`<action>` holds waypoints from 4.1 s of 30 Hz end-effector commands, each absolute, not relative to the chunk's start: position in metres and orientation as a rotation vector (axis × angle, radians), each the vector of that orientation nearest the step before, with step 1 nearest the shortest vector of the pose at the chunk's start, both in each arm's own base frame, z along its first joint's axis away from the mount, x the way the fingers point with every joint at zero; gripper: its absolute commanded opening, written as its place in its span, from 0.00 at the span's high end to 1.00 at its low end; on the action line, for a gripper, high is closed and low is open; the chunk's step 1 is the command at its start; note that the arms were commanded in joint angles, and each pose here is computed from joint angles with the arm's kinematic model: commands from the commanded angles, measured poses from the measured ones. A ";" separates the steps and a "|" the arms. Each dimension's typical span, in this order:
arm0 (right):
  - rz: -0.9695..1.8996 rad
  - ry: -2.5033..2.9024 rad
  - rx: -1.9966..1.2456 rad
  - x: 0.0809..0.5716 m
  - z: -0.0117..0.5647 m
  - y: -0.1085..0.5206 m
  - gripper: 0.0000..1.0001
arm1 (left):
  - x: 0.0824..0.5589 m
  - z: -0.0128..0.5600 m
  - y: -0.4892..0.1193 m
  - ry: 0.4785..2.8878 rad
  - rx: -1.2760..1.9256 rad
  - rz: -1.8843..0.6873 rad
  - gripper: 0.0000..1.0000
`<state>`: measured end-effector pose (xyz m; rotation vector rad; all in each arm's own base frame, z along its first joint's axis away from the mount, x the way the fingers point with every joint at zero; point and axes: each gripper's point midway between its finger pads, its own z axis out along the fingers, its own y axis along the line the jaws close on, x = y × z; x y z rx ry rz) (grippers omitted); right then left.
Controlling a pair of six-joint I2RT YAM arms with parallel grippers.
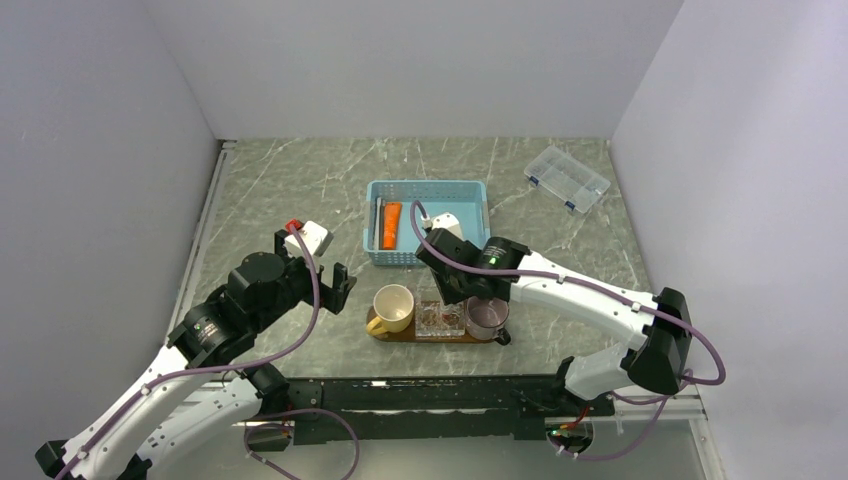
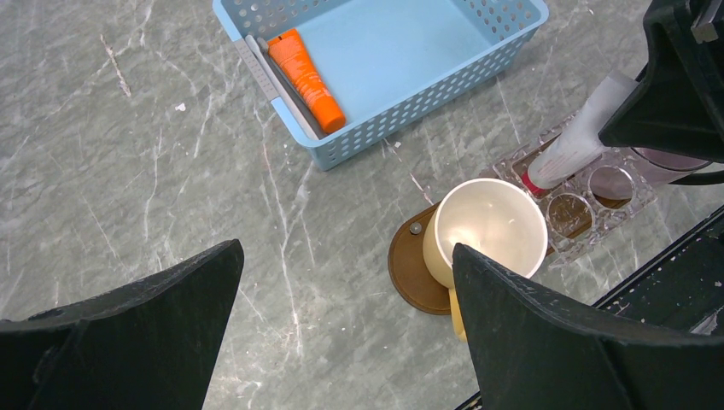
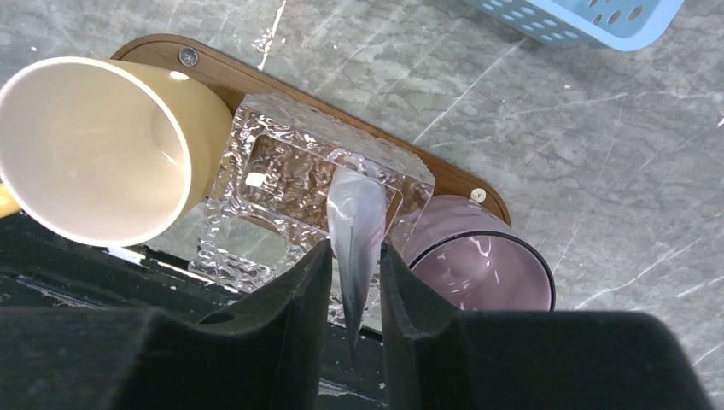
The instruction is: Prepare toiletry sets of a toothbrush and toothpaste on the tray
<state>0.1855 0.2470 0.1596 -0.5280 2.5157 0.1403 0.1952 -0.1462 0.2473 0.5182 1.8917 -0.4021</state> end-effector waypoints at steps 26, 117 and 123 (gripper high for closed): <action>0.164 2.248 -0.436 0.258 0.277 0.282 0.54 | 0.207 0.251 -0.151 1.911 0.475 -0.395 0.01; 0.306 2.151 -0.098 0.222 0.286 0.143 0.55 | 0.438 0.063 -0.237 2.590 0.143 -0.057 1.00; 0.324 2.162 -0.096 0.221 0.285 0.146 0.55 | 0.436 0.103 -0.242 2.505 0.168 -0.140 1.00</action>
